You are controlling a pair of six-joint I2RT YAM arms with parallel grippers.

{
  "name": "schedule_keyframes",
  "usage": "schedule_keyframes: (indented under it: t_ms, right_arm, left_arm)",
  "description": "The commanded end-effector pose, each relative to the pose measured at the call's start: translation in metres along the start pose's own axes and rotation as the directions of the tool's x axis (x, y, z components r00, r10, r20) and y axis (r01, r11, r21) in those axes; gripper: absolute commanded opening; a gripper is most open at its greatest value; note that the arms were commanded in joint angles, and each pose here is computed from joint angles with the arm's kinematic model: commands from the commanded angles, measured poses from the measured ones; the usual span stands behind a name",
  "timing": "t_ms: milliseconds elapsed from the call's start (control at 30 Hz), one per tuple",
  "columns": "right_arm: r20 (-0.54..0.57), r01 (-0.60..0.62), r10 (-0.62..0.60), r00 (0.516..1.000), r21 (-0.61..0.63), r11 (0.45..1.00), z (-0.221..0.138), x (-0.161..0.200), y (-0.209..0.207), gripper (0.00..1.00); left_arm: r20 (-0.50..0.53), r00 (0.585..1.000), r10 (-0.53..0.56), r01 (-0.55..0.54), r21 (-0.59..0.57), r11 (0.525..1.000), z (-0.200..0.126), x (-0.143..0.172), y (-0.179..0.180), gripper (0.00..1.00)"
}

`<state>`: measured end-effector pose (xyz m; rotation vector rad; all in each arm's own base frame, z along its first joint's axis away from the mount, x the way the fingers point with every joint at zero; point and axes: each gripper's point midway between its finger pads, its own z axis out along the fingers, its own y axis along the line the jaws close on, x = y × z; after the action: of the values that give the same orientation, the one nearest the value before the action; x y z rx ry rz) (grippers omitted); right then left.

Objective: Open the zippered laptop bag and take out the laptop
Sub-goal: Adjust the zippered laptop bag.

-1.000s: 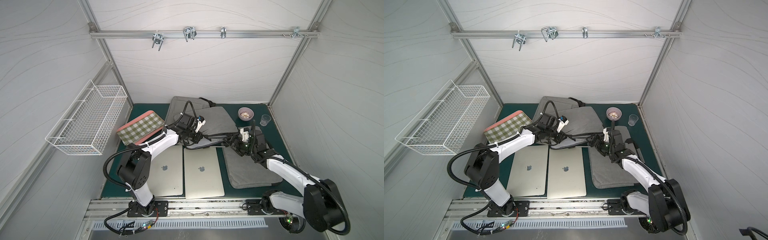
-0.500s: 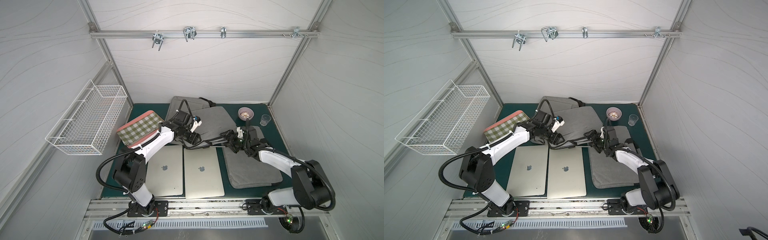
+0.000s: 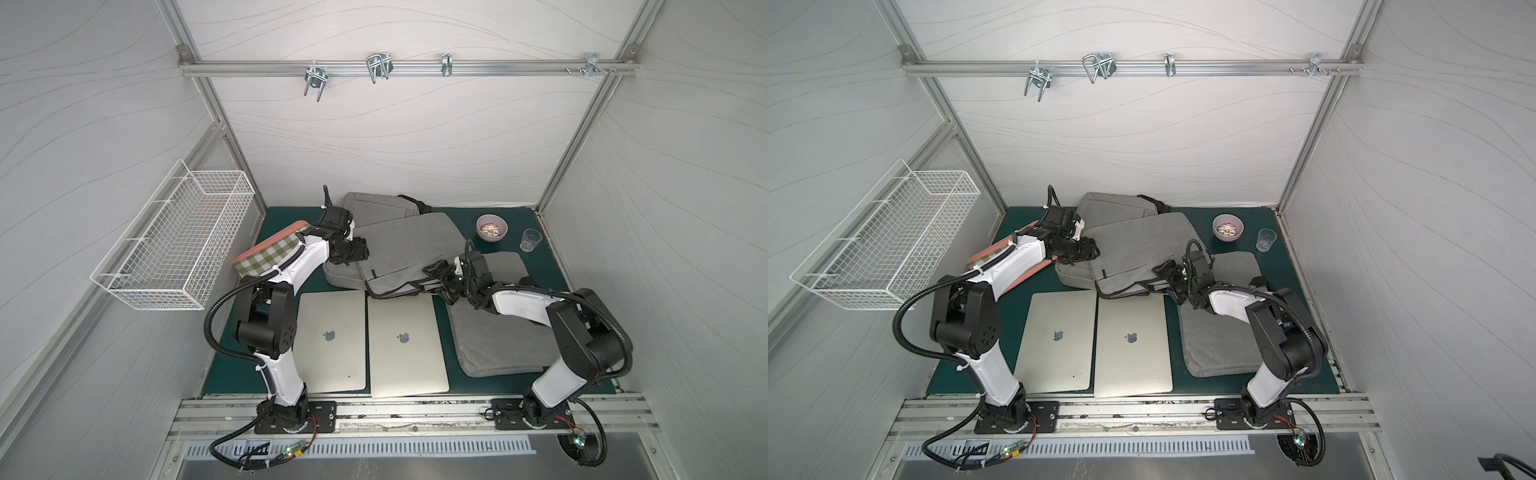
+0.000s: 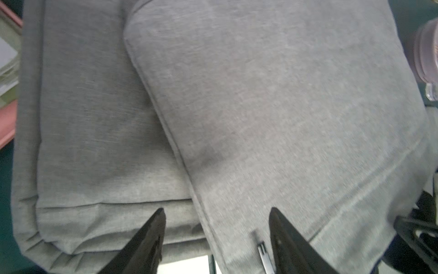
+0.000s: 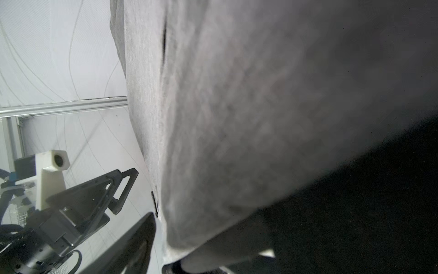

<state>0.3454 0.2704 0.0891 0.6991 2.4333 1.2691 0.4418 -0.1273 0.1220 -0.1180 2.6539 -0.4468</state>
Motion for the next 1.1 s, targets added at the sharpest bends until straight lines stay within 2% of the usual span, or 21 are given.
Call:
schedule_keyframes:
  t_ms: [0, 167, 300, 467, 600, 767, 800, 933, 1067]
  right_arm:
    - [0.04, -0.04, 0.041, 0.998, -0.026, 0.999, 0.007, -0.008, 0.009, 0.84]
    - [0.067, -0.043, 0.043, 0.997, -0.004, 0.999, 0.01, -0.014, 0.0, 0.65]
    - [0.065, -0.051, 0.05, 0.997, 0.011, 0.999, 0.012, -0.015, -0.009, 0.51]
    - [0.059, -0.046, 0.044, 0.997, 0.03, 0.999, 0.01, -0.017, -0.016, 0.4]
    - [0.054, -0.037, 0.035, 0.998, 0.034, 0.999, 0.01, -0.018, -0.018, 0.35]
    - [0.04, -0.034, 0.032, 0.999, 0.038, 0.999, 0.012, -0.016, -0.023, 0.28]
    - [0.037, -0.032, 0.031, 0.999, 0.037, 0.999, 0.012, -0.016, -0.023, 0.27]
    - [0.033, -0.024, 0.023, 0.999, 0.029, 0.999, 0.012, -0.019, -0.021, 0.25]
    - [0.058, 0.002, 0.0, 0.998, -0.028, 1.0, 0.012, -0.028, -0.008, 0.23]
  left_arm:
    - [0.116, 0.989, -0.092, 0.095, -0.018, 0.995, -0.002, -0.044, 0.009, 0.7]
    - [0.144, 0.981, -0.128, 0.131, -0.006, 0.991, 0.014, -0.067, 0.017, 0.7]
    - [0.127, 0.981, -0.145, 0.146, 0.001, 0.989, 0.03, -0.073, 0.019, 0.69]
    - [0.106, 0.982, -0.156, 0.155, 0.017, 0.988, 0.047, -0.08, 0.022, 0.67]
    - [0.074, 0.986, -0.147, 0.144, 0.048, 0.988, 0.055, -0.082, 0.015, 0.62]
    - [0.058, 0.987, -0.15, 0.147, 0.049, 0.988, 0.061, -0.079, 0.016, 0.44]
    - [0.056, 0.987, -0.149, 0.147, 0.046, 0.988, 0.062, -0.078, 0.017, 0.38]
    - [0.056, 0.985, -0.164, 0.16, 0.057, 0.985, 0.059, -0.075, 0.016, 0.01]
    - [0.073, 0.982, -0.175, 0.169, 0.077, 0.983, 0.047, -0.073, 0.012, 0.0]
